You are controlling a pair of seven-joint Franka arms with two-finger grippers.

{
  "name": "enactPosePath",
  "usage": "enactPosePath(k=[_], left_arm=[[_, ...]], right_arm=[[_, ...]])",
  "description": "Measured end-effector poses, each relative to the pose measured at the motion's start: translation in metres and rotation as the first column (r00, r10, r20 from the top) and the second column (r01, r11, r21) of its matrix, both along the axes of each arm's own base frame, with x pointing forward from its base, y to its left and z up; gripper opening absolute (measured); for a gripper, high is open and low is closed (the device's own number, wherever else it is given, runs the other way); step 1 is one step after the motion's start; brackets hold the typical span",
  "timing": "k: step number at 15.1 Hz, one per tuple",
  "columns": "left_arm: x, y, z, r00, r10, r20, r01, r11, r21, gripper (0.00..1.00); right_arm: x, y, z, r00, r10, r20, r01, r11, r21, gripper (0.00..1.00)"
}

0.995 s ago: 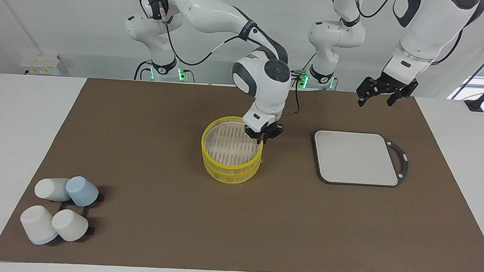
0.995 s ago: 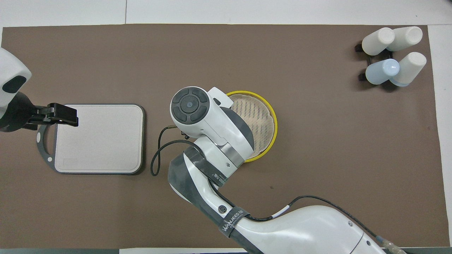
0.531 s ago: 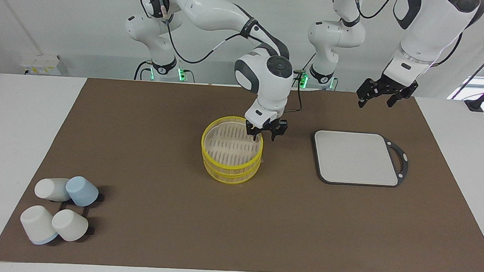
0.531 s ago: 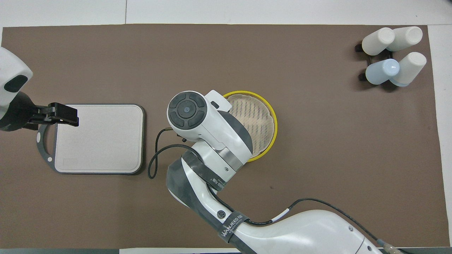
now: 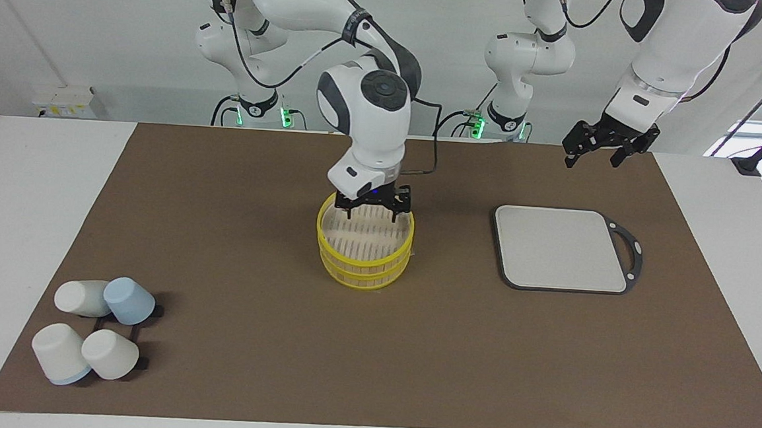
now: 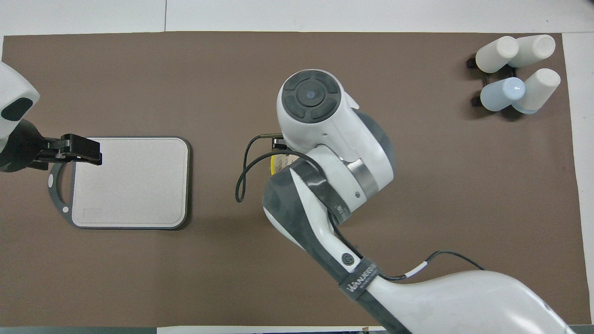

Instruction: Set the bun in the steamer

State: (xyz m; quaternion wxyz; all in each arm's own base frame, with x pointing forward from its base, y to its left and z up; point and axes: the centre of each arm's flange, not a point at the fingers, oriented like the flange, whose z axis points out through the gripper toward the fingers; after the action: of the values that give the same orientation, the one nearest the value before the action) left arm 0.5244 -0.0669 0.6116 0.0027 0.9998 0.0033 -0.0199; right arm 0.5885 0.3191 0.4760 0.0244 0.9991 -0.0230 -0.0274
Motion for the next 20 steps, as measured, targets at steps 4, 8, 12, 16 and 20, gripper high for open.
enactPosePath(k=[4,8,12,16,20], left_arm=[[0.0,0.0,0.0,1.0,0.0,0.0,0.0,1.0,0.0,1.0],[0.0,0.0,0.0,1.0,0.0,0.0,0.0,1.0,0.0,1.0],[0.0,0.0,0.0,1.0,0.001,0.0,-0.001,1.0,0.0,1.0],[0.0,0.0,0.0,1.0,0.001,0.001,-0.001,1.0,0.0,1.0],[0.0,0.0,0.0,1.0,0.001,0.001,-0.001,1.0,0.0,1.0]], right_arm=[[0.022,-0.143,0.049,0.99,-0.126,-0.058,0.125,0.992,-0.022,1.0],[0.003,-0.212,0.088,0.986,-0.11,-0.125,0.109,0.994,-0.015,1.0],[-0.036,-0.244,0.116,0.988,-0.095,-0.123,0.095,0.995,-0.003,1.0],[-0.069,-0.249,0.109,0.99,-0.084,-0.11,0.084,0.996,0.002,1.0],[-0.064,-0.268,0.103,0.998,-0.037,-0.041,0.038,0.999,0.026,1.0]])
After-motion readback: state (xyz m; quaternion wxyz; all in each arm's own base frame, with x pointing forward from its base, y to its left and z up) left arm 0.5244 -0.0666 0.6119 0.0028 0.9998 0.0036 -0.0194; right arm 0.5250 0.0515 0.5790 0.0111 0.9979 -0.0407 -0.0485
